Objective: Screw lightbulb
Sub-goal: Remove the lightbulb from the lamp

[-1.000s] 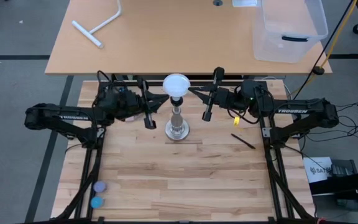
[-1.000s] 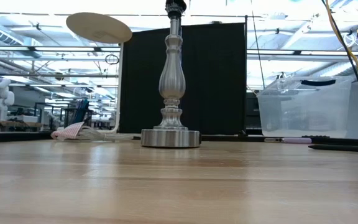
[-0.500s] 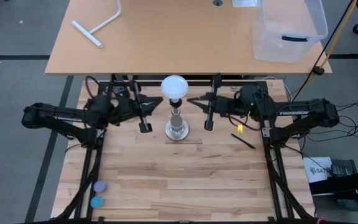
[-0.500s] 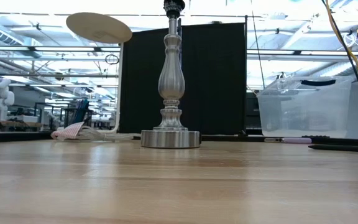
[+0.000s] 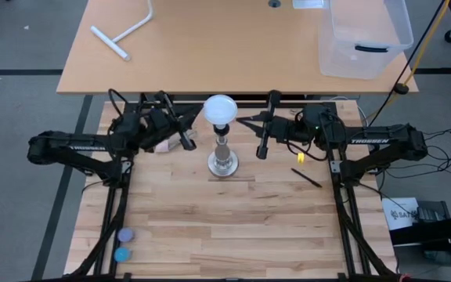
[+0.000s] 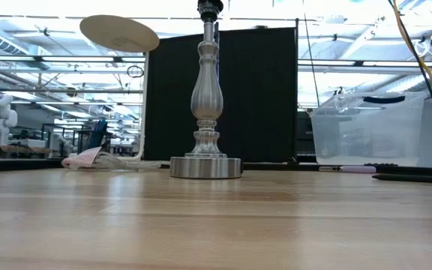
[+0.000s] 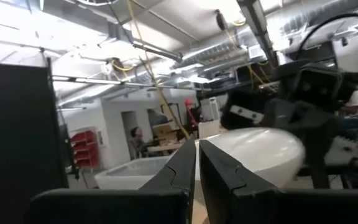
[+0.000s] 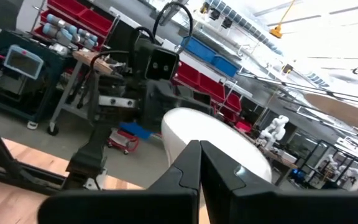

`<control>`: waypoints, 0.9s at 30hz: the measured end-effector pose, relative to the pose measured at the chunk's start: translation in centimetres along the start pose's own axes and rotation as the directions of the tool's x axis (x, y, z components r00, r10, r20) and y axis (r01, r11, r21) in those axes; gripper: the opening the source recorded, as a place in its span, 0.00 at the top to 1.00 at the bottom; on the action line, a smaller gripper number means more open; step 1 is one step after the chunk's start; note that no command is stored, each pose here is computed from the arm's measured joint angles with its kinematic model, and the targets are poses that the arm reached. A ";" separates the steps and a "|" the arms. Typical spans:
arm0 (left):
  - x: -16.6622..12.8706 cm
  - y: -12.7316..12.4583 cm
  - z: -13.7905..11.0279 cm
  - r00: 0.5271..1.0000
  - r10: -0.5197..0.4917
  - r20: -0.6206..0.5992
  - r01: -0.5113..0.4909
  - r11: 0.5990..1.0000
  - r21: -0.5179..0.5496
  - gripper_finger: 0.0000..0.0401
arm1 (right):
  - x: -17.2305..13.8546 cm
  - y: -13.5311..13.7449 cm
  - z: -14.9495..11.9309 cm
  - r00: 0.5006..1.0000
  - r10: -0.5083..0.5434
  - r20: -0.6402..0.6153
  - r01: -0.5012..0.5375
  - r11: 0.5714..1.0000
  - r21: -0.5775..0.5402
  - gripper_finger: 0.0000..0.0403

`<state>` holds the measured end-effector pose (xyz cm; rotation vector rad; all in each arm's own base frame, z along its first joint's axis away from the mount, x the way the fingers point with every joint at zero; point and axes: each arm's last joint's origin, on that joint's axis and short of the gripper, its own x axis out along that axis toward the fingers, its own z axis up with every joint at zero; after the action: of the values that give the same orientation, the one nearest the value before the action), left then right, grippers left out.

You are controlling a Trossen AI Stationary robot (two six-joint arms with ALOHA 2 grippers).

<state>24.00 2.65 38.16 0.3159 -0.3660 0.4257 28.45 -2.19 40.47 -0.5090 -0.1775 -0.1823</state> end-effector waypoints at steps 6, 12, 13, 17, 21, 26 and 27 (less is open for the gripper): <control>0.1 0.0 -0.2 1.000 -0.002 -0.010 0.002 1.000 -0.003 0.94 | 0.0 -0.5 -0.2 1.000 -0.019 0.003 0.019 1.000 -0.003 1.00; 0.1 -0.2 -0.3 0.999 -0.045 -0.012 0.045 0.998 -0.037 0.94 | 0.2 -1.3 -0.6 0.998 -0.057 0.001 0.056 0.998 0.002 1.00; 0.0 -0.2 -0.3 0.999 -0.052 -0.013 0.051 0.998 -0.039 0.94 | 0.3 -1.4 -0.8 0.998 -0.059 0.000 0.059 0.998 0.004 1.00; 0.0 -0.5 -0.3 0.998 -0.066 -0.015 0.066 0.997 -0.043 0.94 | 0.5 -1.7 -1.1 0.998 -0.068 -0.003 0.068 0.998 0.010 1.00; -0.1 -0.8 -0.2 0.996 -0.088 -0.012 0.088 0.995 -0.048 0.94 | 0.5 -1.9 -1.2 0.997 -0.079 -0.001 0.079 0.997 0.009 1.00; -0.2 -1.3 -0.1 0.994 -0.110 -0.014 0.109 0.993 -0.053 0.94 | 0.5 -2.1 -1.3 0.996 -0.085 -0.005 0.085 0.996 0.010 1.00; -0.3 -1.4 -0.1 0.993 -0.115 -0.014 0.114 0.992 -0.054 0.94 | 0.5 -2.1 -1.3 0.996 -0.086 -0.006 0.086 0.996 0.010 1.00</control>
<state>24.41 1.41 37.68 0.2802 -0.3404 0.3058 28.70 -4.68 40.44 -0.4911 -0.1954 -0.2664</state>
